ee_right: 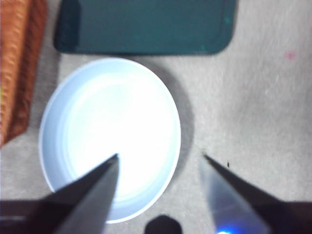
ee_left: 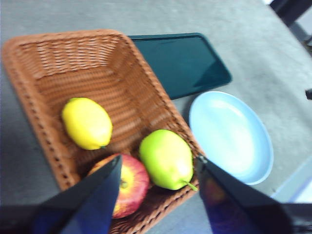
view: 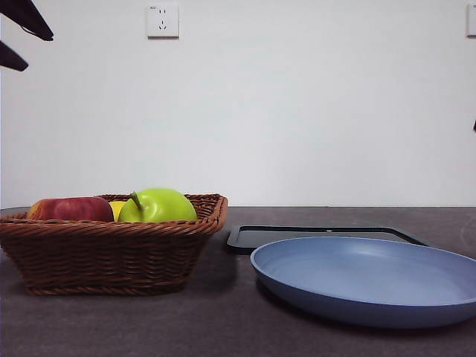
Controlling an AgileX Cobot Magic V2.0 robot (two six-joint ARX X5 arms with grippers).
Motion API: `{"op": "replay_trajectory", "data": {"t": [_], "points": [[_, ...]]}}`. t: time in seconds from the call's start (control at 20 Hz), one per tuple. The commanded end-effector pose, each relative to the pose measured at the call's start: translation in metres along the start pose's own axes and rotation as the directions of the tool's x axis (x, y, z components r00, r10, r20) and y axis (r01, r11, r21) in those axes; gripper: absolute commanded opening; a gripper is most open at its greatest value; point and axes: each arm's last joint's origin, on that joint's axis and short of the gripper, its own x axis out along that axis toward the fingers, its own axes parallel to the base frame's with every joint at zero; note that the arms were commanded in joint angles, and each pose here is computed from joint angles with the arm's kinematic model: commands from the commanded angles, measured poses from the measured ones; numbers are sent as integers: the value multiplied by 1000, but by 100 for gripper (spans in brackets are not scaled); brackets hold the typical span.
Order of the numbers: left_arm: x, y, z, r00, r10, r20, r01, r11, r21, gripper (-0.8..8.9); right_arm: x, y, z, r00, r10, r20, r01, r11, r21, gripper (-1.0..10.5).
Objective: Take the lemon from the basket,put the lemon in the plate,hand out the plate
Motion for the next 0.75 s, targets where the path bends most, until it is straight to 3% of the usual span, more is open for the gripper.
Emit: {"op": "replay_trajectory", "data": {"t": [0.05, 0.35, 0.75], "points": [[-1, -2, 5, 1000, -3, 15, 3, 1000, 0, 340, 12, -3, 6, 999, -7, -46, 7, 1000, -2, 337], [-1, -2, 5, 1000, -12, 17, 12, 1000, 1, 339, 58, -14, 18, 988, 6, -152, -3, 1000, 15, 281], [-1, -2, 5, 1000, -12, 17, 12, 1000, 2, 339, 116, -21, 11, 940, 24, -341, -9, 999, 48, 231]]}}
